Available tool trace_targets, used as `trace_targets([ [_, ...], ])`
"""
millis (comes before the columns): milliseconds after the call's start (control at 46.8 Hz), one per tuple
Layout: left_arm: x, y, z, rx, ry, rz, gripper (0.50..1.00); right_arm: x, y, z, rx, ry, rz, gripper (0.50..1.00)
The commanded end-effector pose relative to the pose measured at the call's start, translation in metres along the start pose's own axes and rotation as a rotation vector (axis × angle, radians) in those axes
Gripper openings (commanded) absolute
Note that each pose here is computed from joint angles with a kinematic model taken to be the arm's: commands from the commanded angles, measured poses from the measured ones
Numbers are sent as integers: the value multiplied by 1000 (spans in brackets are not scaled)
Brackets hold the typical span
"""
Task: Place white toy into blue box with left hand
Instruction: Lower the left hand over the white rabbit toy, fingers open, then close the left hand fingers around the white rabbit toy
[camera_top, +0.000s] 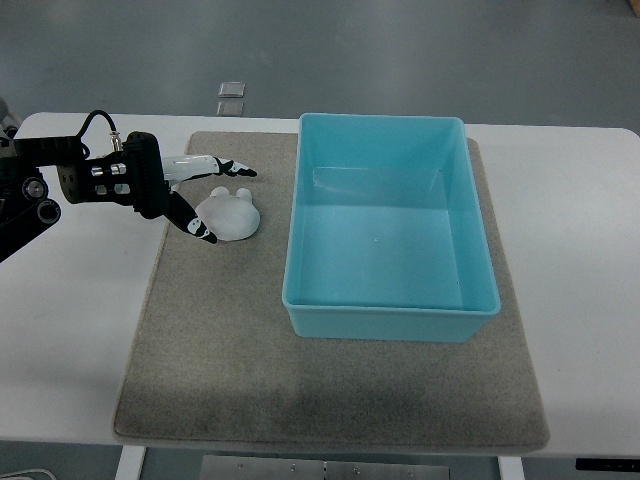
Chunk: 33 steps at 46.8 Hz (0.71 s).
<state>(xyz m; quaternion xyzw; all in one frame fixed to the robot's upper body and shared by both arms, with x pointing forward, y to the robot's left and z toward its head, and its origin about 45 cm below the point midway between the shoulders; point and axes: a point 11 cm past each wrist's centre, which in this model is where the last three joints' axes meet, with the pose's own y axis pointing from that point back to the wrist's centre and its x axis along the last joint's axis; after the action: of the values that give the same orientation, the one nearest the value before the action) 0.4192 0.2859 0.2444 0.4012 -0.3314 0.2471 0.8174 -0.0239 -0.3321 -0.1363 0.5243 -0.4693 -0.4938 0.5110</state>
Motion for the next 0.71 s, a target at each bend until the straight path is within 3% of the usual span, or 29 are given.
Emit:
trace_targets([
  [0, -4, -1, -1, 4, -5, -13, 986, 0, 0, 0, 0, 0, 0, 936],
  [257, -11, -3, -3, 14, -24, -34, 964, 0, 0, 0, 0, 0, 0, 936],
  [492, -14, -10, 5, -4, -21, -37, 864, 0, 0, 0, 0, 0, 0, 936],
  [599, -14, -12, 6, -8, -23, -36, 849, 0, 0, 0, 0, 0, 0, 936],
  [684, -15, -12, 4, 5, -53, -41, 776, 0, 0, 0, 0, 0, 0, 936],
])
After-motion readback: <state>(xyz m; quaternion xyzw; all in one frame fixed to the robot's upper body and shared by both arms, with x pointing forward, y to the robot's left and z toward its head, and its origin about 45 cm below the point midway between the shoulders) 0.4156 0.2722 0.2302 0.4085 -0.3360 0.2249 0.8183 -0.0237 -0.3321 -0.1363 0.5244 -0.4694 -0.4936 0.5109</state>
